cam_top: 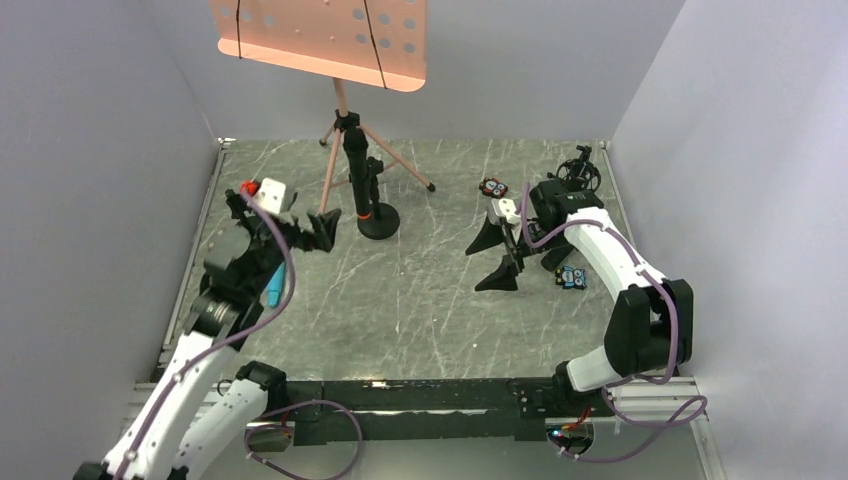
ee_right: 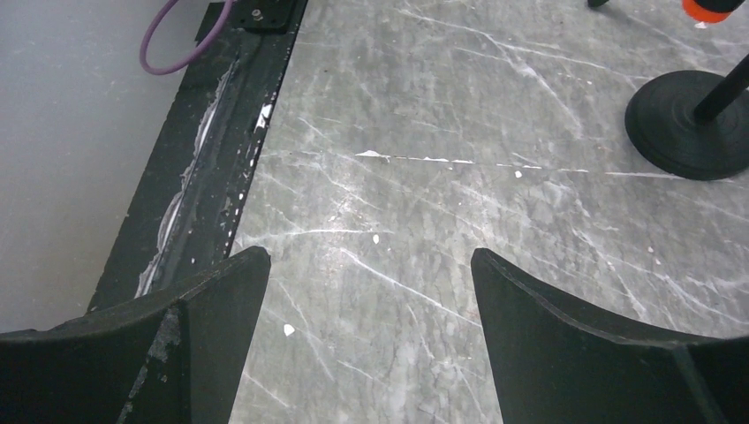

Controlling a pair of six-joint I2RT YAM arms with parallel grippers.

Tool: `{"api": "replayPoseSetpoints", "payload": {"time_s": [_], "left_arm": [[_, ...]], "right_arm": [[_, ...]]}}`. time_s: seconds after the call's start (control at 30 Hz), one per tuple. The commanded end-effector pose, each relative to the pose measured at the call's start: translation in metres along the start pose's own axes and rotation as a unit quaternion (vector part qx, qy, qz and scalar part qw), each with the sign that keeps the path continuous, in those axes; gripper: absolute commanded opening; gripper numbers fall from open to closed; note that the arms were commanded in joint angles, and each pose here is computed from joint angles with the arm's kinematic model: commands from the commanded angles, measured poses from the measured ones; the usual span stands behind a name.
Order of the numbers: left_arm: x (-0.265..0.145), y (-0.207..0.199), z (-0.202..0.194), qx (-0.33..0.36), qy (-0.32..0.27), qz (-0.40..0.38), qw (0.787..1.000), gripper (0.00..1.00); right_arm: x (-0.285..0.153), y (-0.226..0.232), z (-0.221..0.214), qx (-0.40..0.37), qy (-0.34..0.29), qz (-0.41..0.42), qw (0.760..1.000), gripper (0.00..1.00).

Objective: Attach the microphones to the stand

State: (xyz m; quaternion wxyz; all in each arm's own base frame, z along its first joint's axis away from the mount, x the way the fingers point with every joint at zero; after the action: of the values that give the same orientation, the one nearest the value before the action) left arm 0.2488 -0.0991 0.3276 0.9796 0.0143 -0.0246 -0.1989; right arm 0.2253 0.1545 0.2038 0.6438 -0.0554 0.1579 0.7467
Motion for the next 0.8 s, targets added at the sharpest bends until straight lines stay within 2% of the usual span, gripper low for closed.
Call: {"api": "replayPoseSetpoints", "payload": {"time_s": [0.0,0.17,0.33,0.6,0.77], "left_arm": [[-0.042,-0.002,-0.041,-0.053,0.081,0.026,0.995,0.99],[-0.077,0.007,-0.064,-0.093,0.109,0.090,0.986,0.99],[-0.094,0.019,-0.084,-0.107,0.148,0.158,0.971,0.99],[-0.084,0.042,-0.073,-0.132,0.149,0.224,0.954,0.99],[-0.074,0.078,-0.069,-0.160,0.164,0.257,0.939,0.99]], "right_arm": [[-0.009,-0.003,0.016,-0.049,-0.004,-0.020,0.999,0.90],[-0.021,-0.008,0.020,-0.044,-0.004,-0.048,0.998,0.90],[-0.024,-0.006,0.022,-0.020,0.004,-0.072,0.997,0.90],[-0.022,0.002,0.003,0.010,0.020,-0.113,0.993,0.90],[-0.024,-0.002,0.002,0.029,0.018,-0.125,0.992,0.90]]}}
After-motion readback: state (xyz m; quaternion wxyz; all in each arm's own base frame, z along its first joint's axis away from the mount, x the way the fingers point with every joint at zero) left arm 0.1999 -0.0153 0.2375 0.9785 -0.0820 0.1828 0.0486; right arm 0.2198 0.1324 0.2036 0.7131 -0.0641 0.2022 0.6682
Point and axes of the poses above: each gripper's point midway between its finger pads, its own x axis out along the fingers, its own y axis along the line the jaws close on, z = x × y, the point moved 5 cm from there along -x, back along the fingers, and after that the axes turned 4 degrees about x, right-handed, at the moved point
